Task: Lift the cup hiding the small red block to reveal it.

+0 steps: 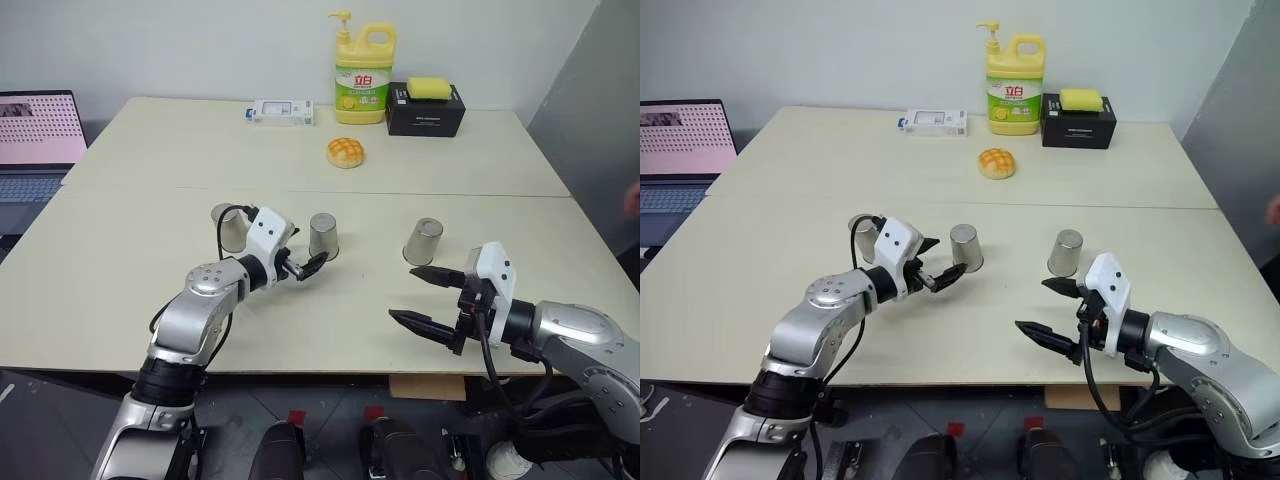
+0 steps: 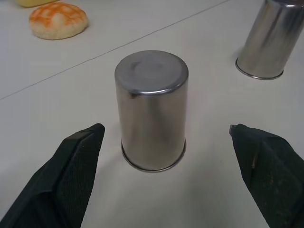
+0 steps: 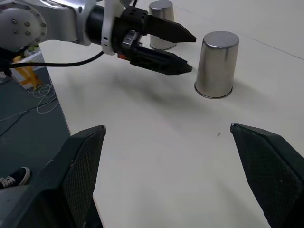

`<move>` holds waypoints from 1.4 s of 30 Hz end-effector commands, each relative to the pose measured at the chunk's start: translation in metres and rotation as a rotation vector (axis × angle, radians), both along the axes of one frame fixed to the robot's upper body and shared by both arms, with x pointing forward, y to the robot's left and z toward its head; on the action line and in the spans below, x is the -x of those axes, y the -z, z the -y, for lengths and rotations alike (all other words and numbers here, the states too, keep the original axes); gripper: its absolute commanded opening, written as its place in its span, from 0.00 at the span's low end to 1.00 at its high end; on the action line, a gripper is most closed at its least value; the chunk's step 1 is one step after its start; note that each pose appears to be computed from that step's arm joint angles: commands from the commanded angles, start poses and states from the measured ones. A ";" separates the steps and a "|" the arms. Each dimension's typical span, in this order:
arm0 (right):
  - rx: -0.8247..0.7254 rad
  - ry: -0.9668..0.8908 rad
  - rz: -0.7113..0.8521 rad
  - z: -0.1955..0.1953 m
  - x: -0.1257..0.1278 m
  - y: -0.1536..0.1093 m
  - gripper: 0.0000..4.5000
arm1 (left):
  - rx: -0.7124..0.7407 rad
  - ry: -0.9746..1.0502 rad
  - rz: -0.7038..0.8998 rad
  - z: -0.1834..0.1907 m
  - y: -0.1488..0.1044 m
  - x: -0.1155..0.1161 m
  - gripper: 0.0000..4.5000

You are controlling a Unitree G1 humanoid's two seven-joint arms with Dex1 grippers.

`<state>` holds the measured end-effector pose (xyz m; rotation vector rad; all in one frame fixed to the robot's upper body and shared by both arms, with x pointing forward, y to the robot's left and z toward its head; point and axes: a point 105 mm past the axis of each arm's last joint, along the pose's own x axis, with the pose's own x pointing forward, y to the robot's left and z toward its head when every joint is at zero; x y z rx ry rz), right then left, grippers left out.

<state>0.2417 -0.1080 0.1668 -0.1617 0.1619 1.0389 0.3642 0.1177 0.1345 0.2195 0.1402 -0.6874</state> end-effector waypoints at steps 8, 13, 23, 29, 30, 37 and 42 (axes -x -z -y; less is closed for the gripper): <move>0.003 -0.014 0.046 -0.004 0.008 -0.010 0.99 | -0.039 0.029 0.064 0.023 -0.010 -0.038 1.00; 0.003 -0.014 0.050 -0.005 0.009 -0.010 1.00 | -0.026 0.048 0.067 0.033 -0.010 -0.044 0.83; 0.005 -0.009 0.048 -0.005 0.010 -0.007 1.00 | 0.043 -0.075 0.181 0.020 -0.042 -0.052 0.60; 0.002 -0.012 0.046 -0.006 0.010 -0.006 1.00 | 0.115 -0.226 0.264 0.000 -0.072 -0.053 0.60; 0.002 -0.013 0.046 -0.006 0.010 -0.006 1.00 | 0.117 -0.232 0.262 -0.001 -0.072 -0.052 0.60; -0.002 -0.020 0.049 -0.008 0.008 -0.006 1.00 | 0.121 -0.302 0.211 -0.012 -0.057 -0.053 0.60; -0.004 -0.020 0.050 -0.008 0.009 -0.006 1.00 | 0.089 -0.349 0.171 -0.022 -0.041 -0.056 0.60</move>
